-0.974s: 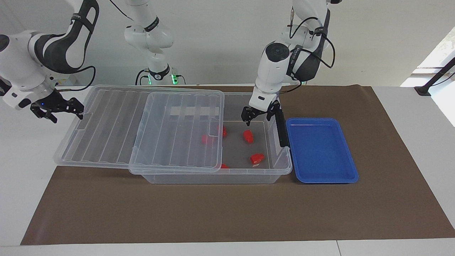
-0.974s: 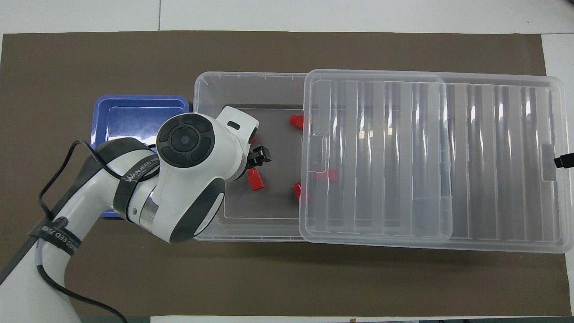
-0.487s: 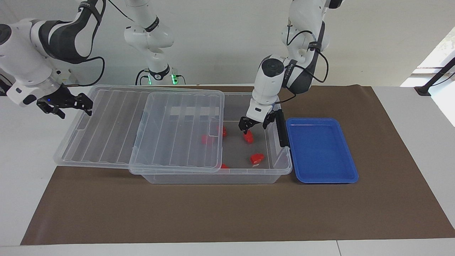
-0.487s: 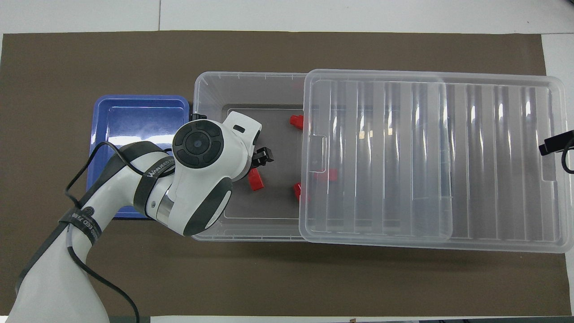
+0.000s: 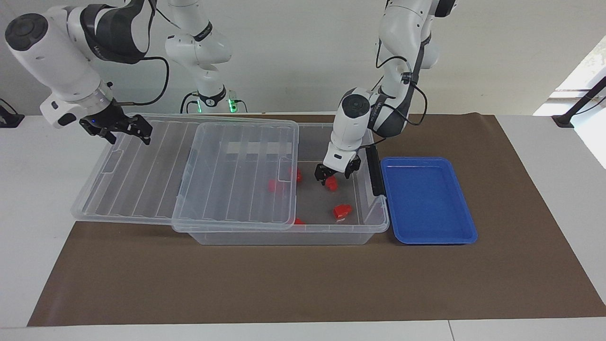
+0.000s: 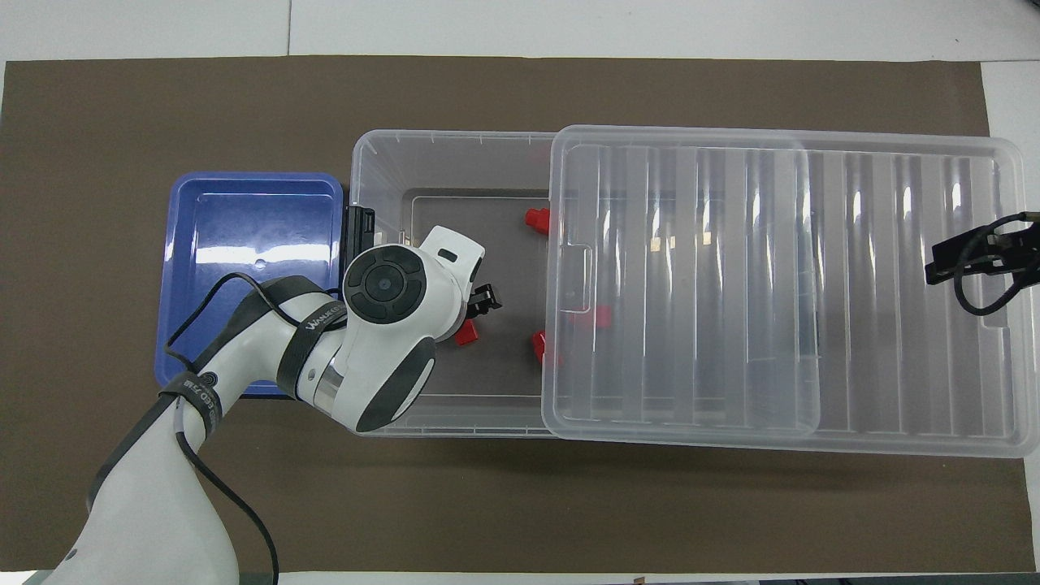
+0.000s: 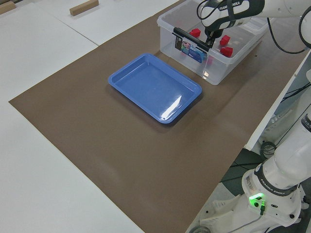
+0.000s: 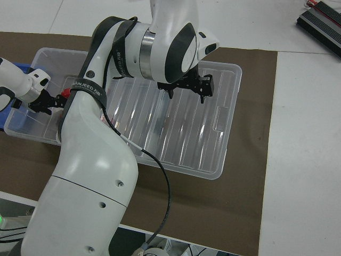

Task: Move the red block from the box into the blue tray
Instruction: 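Grasp the red block with the left gripper and lift it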

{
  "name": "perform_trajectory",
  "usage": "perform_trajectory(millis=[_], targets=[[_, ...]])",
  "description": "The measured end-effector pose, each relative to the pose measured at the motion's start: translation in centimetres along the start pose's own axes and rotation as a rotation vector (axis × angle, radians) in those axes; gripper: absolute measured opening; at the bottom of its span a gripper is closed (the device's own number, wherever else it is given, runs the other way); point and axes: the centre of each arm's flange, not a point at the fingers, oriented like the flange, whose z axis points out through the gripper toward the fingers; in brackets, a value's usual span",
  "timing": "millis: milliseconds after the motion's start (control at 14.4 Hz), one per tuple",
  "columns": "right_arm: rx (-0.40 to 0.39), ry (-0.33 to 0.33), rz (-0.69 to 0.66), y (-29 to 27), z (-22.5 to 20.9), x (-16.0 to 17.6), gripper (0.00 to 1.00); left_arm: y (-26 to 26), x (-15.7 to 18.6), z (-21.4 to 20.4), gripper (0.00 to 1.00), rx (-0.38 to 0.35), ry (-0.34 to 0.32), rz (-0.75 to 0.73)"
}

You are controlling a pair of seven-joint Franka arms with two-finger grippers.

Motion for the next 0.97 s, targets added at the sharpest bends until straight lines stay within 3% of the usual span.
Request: perform_trajectory(millis=[557, 626, 905, 974], targets=[[0.003, 0.009, 0.02, 0.2, -1.0, -0.8, 1.0, 1.4, -2.2, 2.1, 0.93, 0.019, -0.021, -0.024], [0.003, 0.009, 0.021, 0.3, -1.0, -0.8, 1.0, 1.5, -2.4, 2.2, 0.85, 0.02, -0.021, -0.041], [0.003, 0.03, 0.027, 0.6, -1.2, -0.6, 1.0, 2.0, -3.2, 2.2, 0.36, 0.025, -0.023, -0.144], [0.003, 0.033, 0.027, 0.6, -1.2, -0.6, 1.0, 2.0, -3.2, 2.1, 0.33, 0.025, -0.022, -0.15]])
